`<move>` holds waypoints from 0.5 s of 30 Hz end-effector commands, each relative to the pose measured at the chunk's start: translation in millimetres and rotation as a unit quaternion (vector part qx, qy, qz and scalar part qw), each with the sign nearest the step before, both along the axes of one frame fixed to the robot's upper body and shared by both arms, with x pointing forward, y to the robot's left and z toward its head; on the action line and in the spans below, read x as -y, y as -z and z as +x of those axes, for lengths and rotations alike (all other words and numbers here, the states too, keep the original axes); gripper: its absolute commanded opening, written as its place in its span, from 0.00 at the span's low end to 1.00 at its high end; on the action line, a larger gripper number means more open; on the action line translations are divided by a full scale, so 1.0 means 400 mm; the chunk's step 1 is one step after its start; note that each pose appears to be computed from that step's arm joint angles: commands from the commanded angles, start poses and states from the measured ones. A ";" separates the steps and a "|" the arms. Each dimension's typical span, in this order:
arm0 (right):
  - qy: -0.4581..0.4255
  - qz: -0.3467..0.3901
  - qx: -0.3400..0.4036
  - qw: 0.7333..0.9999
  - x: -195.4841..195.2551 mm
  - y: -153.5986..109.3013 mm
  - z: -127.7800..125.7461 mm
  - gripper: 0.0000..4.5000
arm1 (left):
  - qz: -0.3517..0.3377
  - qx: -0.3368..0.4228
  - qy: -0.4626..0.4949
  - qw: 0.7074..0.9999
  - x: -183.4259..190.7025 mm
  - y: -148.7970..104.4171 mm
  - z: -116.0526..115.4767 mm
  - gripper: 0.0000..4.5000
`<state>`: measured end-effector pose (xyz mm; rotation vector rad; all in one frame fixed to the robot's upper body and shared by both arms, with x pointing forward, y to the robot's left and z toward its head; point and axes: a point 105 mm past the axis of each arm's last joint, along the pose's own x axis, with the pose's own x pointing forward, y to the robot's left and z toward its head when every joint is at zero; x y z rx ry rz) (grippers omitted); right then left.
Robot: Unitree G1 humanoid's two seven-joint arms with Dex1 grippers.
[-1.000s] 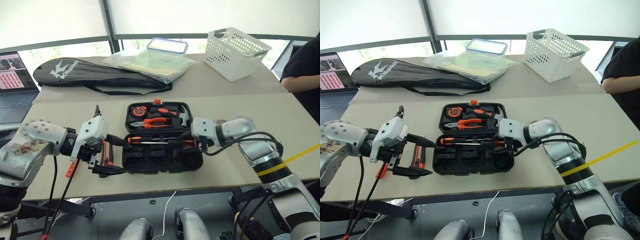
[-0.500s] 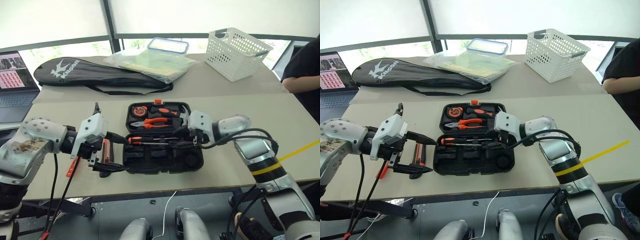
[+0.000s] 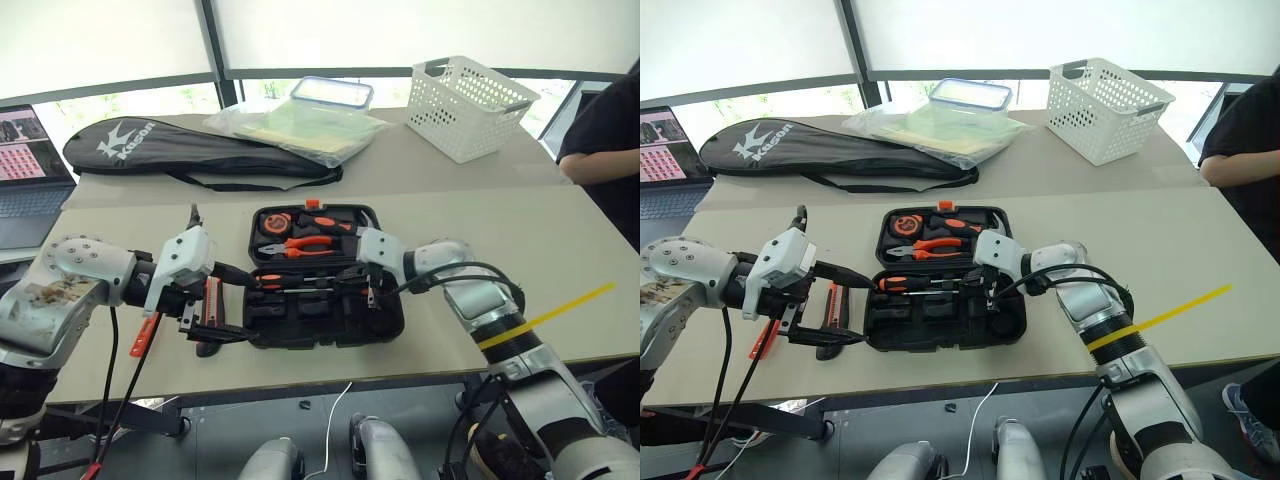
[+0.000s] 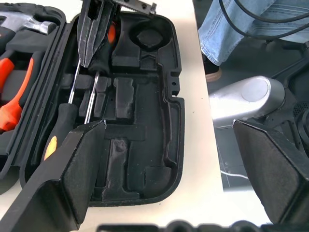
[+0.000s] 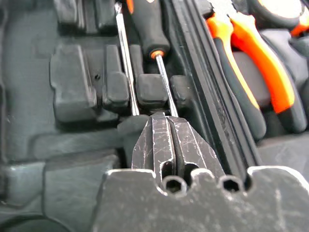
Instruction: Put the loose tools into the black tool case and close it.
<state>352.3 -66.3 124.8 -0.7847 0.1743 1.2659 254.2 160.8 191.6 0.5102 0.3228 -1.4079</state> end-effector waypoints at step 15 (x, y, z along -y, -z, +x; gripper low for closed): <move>-0.110 0.226 -0.133 0.959 0.033 -0.287 -0.168 0.39 | -0.040 0.019 -0.356 0.933 -0.261 0.047 -0.034 1.00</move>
